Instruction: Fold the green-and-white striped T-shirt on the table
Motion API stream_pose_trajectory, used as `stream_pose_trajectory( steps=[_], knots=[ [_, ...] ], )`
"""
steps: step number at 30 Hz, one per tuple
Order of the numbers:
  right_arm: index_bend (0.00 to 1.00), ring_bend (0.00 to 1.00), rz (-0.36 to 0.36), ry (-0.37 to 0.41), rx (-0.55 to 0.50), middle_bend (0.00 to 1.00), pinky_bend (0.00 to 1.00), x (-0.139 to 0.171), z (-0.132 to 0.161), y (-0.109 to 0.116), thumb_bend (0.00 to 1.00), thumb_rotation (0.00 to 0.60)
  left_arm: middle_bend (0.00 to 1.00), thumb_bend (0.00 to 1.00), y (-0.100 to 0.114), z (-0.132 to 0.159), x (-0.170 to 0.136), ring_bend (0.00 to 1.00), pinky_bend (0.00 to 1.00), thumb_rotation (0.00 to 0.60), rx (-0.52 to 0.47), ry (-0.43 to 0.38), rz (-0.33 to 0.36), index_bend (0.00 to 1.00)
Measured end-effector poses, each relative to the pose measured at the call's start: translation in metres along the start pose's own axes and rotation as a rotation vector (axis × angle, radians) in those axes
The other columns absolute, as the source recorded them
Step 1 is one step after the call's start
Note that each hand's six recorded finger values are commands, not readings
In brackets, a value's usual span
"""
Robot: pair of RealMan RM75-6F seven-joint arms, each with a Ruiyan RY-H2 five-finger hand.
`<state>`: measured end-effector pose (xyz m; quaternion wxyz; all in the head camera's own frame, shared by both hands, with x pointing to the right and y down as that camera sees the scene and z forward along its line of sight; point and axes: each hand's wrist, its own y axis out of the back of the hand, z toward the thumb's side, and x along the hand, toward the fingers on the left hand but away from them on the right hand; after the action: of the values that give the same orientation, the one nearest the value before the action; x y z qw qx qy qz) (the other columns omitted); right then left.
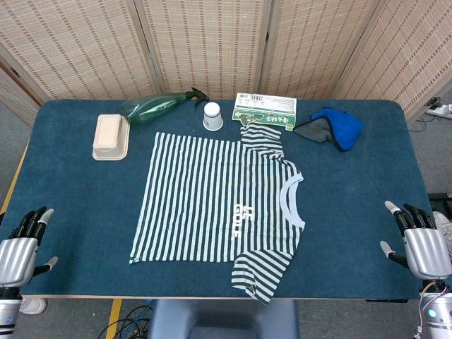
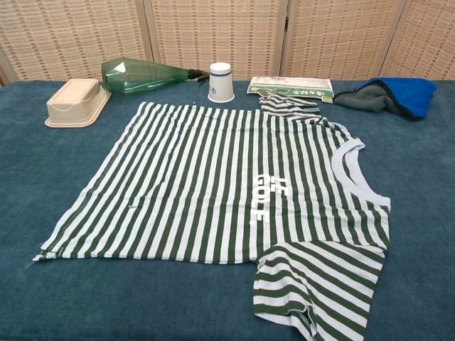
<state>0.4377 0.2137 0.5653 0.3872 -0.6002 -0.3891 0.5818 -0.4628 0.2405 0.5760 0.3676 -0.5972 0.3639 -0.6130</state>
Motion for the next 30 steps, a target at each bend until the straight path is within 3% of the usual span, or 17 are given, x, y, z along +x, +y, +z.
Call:
stream_pose_trajectory(
  steps=[13, 20, 22, 30],
  knots=[
    [0.13, 0.19, -0.029, -0.004, 0.002, 0.27, 0.18, 0.002, -0.002, 0.008, 0.24, 0.6, 0.09, 0.16, 0.003, 0.006, 0.001, 0.08, 0.33, 0.6, -0.009, -0.028, 0.018, 0.08],
    [0.13, 0.2, -0.047, 0.001, 0.008, 0.27, 0.18, 0.0, -0.003, 0.014, 0.24, 0.6, 0.21, 0.16, 0.009, 0.018, 0.005, 0.2, 0.36, 0.6, -0.017, -0.095, 0.047, 0.17],
    [0.13, 0.2, -0.052, 0.006, 0.011, 0.27, 0.18, -0.001, -0.002, 0.016, 0.24, 0.6, 0.27, 0.16, 0.01, 0.023, 0.007, 0.26, 0.42, 0.6, -0.018, -0.123, 0.051, 0.19],
    [0.13, 0.21, -0.061, 0.013, 0.018, 0.28, 0.19, -0.004, -0.002, 0.02, 0.24, 0.6, 0.61, 0.16, 0.009, 0.06, 0.019, 0.57, 0.82, 0.6, -0.017, -0.283, 0.014, 0.33]
  ],
)
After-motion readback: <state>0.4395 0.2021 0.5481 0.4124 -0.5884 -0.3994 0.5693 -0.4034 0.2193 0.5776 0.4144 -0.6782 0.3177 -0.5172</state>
